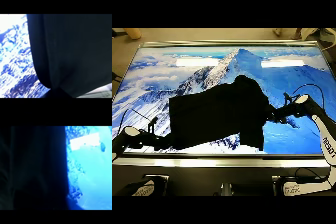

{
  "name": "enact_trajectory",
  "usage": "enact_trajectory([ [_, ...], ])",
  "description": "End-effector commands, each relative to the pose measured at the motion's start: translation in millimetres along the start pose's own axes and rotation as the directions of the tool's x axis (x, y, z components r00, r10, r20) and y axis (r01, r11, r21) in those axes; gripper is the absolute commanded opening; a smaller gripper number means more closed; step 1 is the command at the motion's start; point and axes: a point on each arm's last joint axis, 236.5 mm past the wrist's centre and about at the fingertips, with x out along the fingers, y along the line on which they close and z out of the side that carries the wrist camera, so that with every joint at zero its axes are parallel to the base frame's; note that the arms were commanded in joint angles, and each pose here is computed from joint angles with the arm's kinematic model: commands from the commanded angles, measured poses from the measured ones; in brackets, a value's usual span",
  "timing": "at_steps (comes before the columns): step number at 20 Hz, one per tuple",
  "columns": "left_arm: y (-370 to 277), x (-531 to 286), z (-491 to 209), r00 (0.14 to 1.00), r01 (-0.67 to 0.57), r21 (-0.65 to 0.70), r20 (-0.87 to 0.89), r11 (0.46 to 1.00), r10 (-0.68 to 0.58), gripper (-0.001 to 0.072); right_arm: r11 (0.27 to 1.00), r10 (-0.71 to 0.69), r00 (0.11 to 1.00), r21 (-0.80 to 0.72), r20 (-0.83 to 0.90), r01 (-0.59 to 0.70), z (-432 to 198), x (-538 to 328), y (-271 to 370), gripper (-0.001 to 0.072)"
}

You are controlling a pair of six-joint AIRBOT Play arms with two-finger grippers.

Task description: Fold the shirts.

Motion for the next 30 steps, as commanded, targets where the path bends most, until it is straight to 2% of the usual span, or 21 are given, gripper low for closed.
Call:
enact_trajectory([
  [1,-10,-12,13,0.999,0.012,0.044,0.045,0.999,-0.014,0.0023,1.000,0.004,1.000,-0.009,0.022,-0.004,7,4,-1,0.0020],
  [4,-57,-89,72,0.953,-0.012,0.201,0.298,0.980,-0.050,0.0020,0.971,0.057,0.991,-0.237,0.118,-0.028,27,-58,47,0.0018],
  [6,-114,-192,108,0.829,-0.092,0.329,0.549,0.940,-0.111,0.0020,0.916,0.140,0.928,-0.401,0.345,0.011,53,-158,109,0.0017],
  [7,-150,-263,113,0.713,-0.145,0.376,0.681,0.915,-0.167,0.0020,0.876,0.203,0.845,-0.477,0.494,0.068,57,-230,147,0.0017],
  [8,-186,-335,107,0.568,-0.201,0.408,0.789,0.890,-0.233,0.0020,0.844,0.268,0.728,-0.519,0.632,0.140,49,-307,180,0.0018],
  [9,-219,-409,86,0.397,-0.266,0.426,0.866,0.865,-0.304,0.0020,0.811,0.337,0.551,-0.533,0.763,0.242,25,-396,210,0.0018],
  [11,-269,-544,7,0.032,-0.412,0.396,0.906,0.821,-0.422,0.0021,0.780,0.434,0.160,-0.459,0.886,0.425,-63,-549,239,0.0018],
  [12,-279,-582,-31,-0.081,-0.432,0.376,0.889,0.819,-0.451,0.0021,0.775,0.470,0.015,-0.421,0.882,0.471,-115,-597,242,0.0018],
  [13,-286,-604,-63,-0.152,-0.431,0.375,0.866,0.821,-0.476,0.0021,0.769,0.504,-0.081,-0.405,0.860,0.494,-163,-625,242,0.0018],
  [14,-290,-613,-84,-0.185,-0.424,0.386,0.849,0.820,-0.495,0.0021,0.779,0.505,-0.119,-0.391,0.855,0.490,-191,-635,236,0.0018],
  [15,-290,-613,-97,-0.192,-0.428,0.390,0.842,0.815,-0.504,0.0021,0.791,0.489,-0.125,-0.379,0.863,0.481,-209,-636,227,0.0018],
  [17,-283,-599,-95,-0.136,-0.441,0.377,0.869,0.815,-0.475,0.0021,0.802,0.423,-0.082,-0.330,0.903,0.498,-217,-626,206,0.0018],
  [21,-265,-572,-64,-0.013,-0.448,0.343,0.921,0.826,-0.389,0.0021,0.809,0.328,0.058,-0.312,0.943,0.498,-194,-593,188,0.0019],
  [23,-256,-550,-34,0.093,-0.435,0.342,0.937,0.833,-0.337,0.0021,0.812,0.259,0.157,-0.303,0.953,0.500,-167,-570,178,0.0020],
  [24,-249,-532,-15,0.167,-0.429,0.342,0.940,0.836,-0.298,0.0021,0.813,0.211,0.236,-0.305,0.948,0.497,-150,-550,171,0.0020],
  [26,-223,-475,36,0.372,-0.410,0.342,0.909,0.845,-0.187,0.0021,0.820,0.064,0.460,-0.309,0.886,0.482,-105,-491,148,0.0020],
  [28,-189,-402,90,0.567,-0.369,0.339,0.820,0.866,-0.079,0.0021,0.835,-0.079,0.654,-0.309,0.752,0.456,-58,-425,123,0.0019],
  [30,-155,-314,138,0.720,-0.333,0.338,0.694,0.880,0.006,0.0021,0.859,-0.178,0.805,-0.310,0.566,0.408,-14,-349,99,0.0018],
])
